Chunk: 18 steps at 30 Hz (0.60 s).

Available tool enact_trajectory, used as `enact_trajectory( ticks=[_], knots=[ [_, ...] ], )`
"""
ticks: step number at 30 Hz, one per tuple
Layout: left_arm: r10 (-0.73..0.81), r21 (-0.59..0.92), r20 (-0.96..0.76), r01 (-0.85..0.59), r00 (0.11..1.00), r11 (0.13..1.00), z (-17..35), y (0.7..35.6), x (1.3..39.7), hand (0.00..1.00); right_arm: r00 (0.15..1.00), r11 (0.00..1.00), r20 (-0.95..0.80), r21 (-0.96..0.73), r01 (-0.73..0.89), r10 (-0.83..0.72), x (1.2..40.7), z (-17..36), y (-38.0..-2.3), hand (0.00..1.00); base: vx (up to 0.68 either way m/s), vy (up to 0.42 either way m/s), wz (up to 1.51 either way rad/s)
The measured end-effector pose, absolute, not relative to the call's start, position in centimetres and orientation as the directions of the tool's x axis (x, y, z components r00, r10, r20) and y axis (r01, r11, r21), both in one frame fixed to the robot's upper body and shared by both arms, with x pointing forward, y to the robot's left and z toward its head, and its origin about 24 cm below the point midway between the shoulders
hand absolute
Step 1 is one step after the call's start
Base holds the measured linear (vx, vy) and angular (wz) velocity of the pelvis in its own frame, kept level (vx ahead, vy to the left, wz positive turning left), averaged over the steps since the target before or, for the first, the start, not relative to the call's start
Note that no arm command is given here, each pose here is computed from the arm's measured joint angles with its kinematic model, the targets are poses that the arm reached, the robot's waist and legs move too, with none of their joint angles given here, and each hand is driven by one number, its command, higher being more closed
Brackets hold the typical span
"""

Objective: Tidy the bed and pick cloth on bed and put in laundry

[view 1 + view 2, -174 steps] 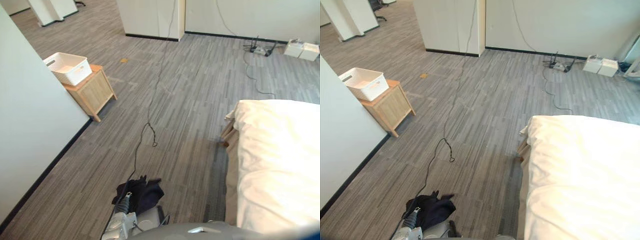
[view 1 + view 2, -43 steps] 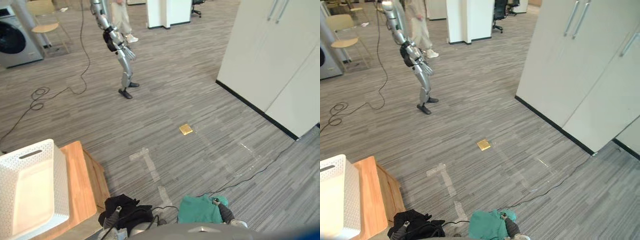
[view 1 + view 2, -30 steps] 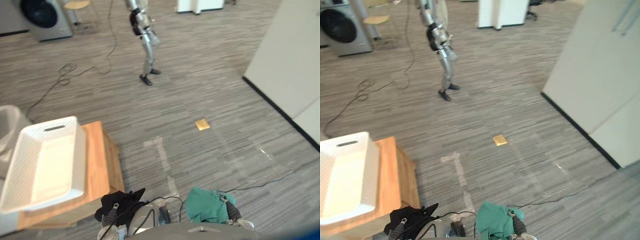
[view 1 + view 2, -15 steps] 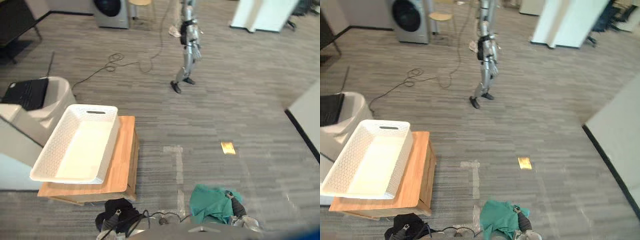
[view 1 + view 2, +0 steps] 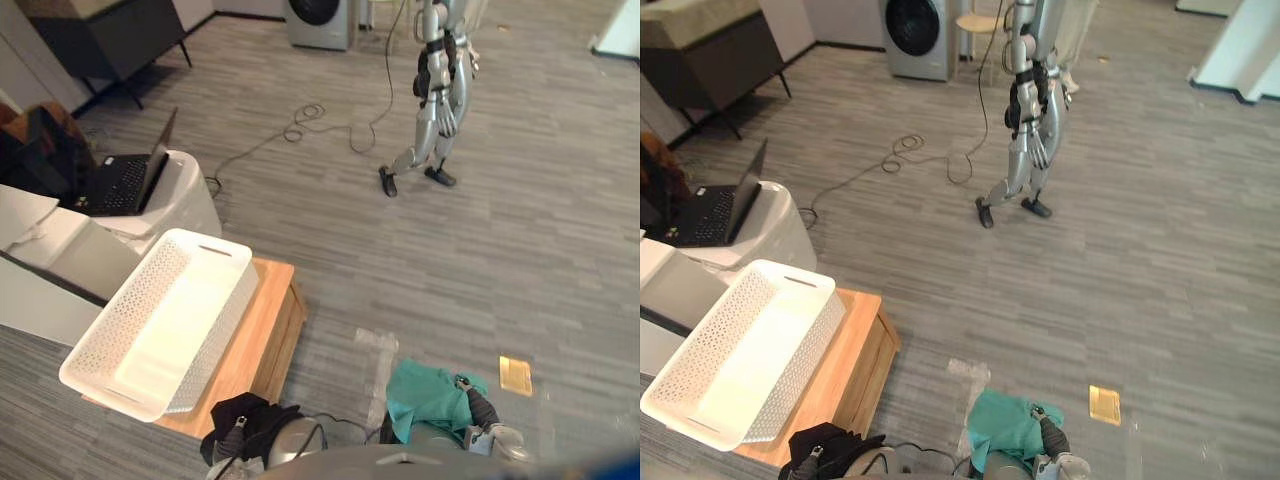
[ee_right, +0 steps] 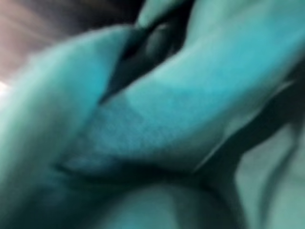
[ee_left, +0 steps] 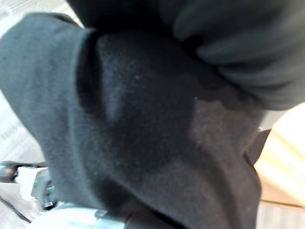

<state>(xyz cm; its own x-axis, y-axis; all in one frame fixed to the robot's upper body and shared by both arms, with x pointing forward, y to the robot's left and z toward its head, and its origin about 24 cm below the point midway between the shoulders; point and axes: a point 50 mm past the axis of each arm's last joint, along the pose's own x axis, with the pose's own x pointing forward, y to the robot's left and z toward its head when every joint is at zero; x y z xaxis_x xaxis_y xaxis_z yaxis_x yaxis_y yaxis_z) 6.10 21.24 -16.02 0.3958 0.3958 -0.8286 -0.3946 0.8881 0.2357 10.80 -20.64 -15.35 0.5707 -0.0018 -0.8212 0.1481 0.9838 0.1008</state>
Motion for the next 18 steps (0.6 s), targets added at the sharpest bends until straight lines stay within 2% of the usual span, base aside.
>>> enact_trajectory(
  ticks=[5,7,11,14,18],
  knots=[
    [0.37,0.234,-0.82,-0.335,0.436,0.913,-15.8,21.2,7.3,1.0,0.563,0.99,-0.826,0.063,0.126,-0.019,10.2,-15.3,-21.3,1.0,0.3,0.006,1.21],
    [0.37,0.234,-0.827,-0.339,0.423,0.911,-15.9,21.4,7.3,1.0,0.543,0.993,-0.839,0.048,0.107,-0.018,9.6,-15.6,-20.9,1.0,0.32,0.11,1.31],
    [0.376,0.261,-0.836,-0.314,0.398,0.913,-15.9,22.1,7.0,1.0,0.56,0.995,-0.829,0.053,0.083,-0.003,10.6,-15.5,-20.2,1.0,0.38,0.112,1.31],
    [0.364,0.269,-0.837,-0.271,0.409,0.924,-15.9,22.0,7.1,1.0,0.569,0.996,-0.822,0.042,0.084,-0.013,10.5,-15.3,-20.5,1.0,0.45,-0.084,2.11],
    [0.358,0.268,-0.826,-0.255,0.436,0.929,-15.7,22.4,7.6,1.0,0.575,0.985,-0.817,0.064,0.162,-0.041,9.6,-15.4,-20.6,1.0,0.3,-0.174,2.23]
  ],
)
